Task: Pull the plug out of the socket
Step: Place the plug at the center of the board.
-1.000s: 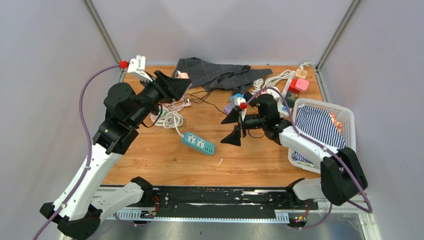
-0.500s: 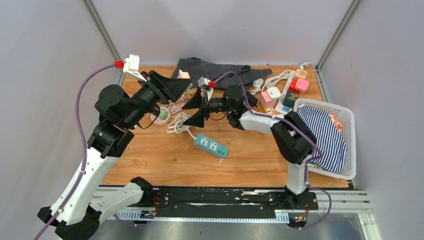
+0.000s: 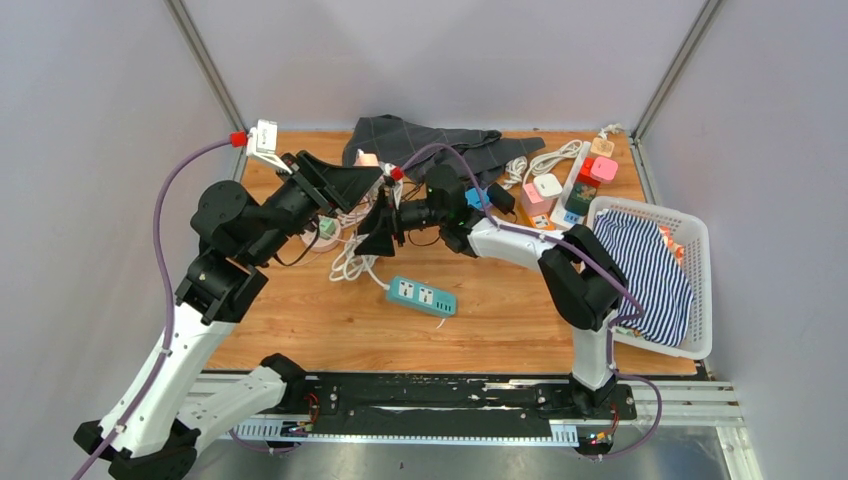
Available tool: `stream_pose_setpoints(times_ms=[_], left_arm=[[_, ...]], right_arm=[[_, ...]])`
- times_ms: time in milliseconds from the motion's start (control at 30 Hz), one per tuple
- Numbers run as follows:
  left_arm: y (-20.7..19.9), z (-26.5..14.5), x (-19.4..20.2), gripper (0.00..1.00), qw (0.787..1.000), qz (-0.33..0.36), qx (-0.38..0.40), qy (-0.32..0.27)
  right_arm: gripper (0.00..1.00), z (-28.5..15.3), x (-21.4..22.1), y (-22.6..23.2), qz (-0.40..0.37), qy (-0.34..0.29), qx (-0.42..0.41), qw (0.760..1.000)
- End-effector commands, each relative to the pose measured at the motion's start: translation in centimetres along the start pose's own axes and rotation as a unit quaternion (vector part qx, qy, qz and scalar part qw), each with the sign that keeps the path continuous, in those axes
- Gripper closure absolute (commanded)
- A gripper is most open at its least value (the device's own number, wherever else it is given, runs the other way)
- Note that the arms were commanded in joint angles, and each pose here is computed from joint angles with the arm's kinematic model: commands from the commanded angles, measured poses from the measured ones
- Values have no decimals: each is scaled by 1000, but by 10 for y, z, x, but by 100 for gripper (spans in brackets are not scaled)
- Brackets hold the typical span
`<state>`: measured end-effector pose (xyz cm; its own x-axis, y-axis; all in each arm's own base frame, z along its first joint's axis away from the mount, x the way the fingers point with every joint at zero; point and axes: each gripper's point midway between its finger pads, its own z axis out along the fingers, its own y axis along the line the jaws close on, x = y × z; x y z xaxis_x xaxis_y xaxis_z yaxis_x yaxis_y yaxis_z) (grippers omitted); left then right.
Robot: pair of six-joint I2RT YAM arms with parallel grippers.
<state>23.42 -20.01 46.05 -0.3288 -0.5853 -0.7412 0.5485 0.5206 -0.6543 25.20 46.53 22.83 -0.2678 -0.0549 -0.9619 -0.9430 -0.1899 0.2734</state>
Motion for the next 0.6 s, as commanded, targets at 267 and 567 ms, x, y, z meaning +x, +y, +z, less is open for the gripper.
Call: stream_pose_setpoints(times_ms=[267,567], left_arm=[[-28,-22,-18,100,998,-8,49,-36],[-12,-40,-22,100,998,25,8,-56]], right_arm=[[41,21,10,-3,-4,50,2,999],[100,-17,10,1,-42,87,34,995]])
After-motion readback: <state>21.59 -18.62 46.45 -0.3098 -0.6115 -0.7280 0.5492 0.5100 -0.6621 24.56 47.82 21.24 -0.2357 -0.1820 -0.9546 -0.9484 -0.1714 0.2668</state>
